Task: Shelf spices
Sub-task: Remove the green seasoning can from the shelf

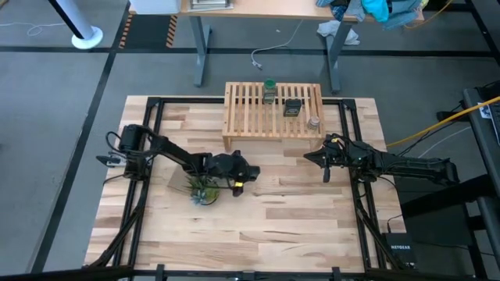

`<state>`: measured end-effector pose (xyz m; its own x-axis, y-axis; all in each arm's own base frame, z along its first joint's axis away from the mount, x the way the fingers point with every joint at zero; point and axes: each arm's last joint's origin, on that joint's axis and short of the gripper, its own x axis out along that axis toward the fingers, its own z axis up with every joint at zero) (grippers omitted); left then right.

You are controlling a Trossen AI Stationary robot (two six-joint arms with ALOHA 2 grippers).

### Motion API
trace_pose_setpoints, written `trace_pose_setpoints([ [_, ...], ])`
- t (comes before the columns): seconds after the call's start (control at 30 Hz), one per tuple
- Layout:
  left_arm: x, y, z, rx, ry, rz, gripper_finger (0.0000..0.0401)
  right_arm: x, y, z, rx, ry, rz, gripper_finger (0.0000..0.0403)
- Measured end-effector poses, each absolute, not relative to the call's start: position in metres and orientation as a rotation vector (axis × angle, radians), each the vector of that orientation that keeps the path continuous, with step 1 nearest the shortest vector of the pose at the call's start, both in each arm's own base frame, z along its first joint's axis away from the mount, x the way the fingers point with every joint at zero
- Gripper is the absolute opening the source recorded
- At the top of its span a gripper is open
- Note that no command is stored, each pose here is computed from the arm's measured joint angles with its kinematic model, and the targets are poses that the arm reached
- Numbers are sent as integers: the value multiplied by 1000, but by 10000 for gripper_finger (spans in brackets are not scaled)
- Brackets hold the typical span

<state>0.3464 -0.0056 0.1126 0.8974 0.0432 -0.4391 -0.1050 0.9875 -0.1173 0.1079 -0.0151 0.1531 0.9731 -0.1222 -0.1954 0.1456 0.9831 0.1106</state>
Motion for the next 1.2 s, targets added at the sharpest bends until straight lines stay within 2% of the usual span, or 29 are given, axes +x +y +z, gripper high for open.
trace_pose_setpoints([
  [0.4, 379, 19, 98, -107, 450, 36, 99, 108, -15, 153, 125, 190, -135, 14],
  [0.87, 379, 18, 95, -123, 479, 7, 99, 108, -15, 153, 125, 190, -136, 14],
  [1.07, 379, 10, 93, -96, 492, -21, 147, 108, -15, 153, 125, 190, -135, 14],
  [1.2, 378, 4, 90, -94, 511, -35, 156, 108, -15, 153, 124, 190, -135, 14],
])
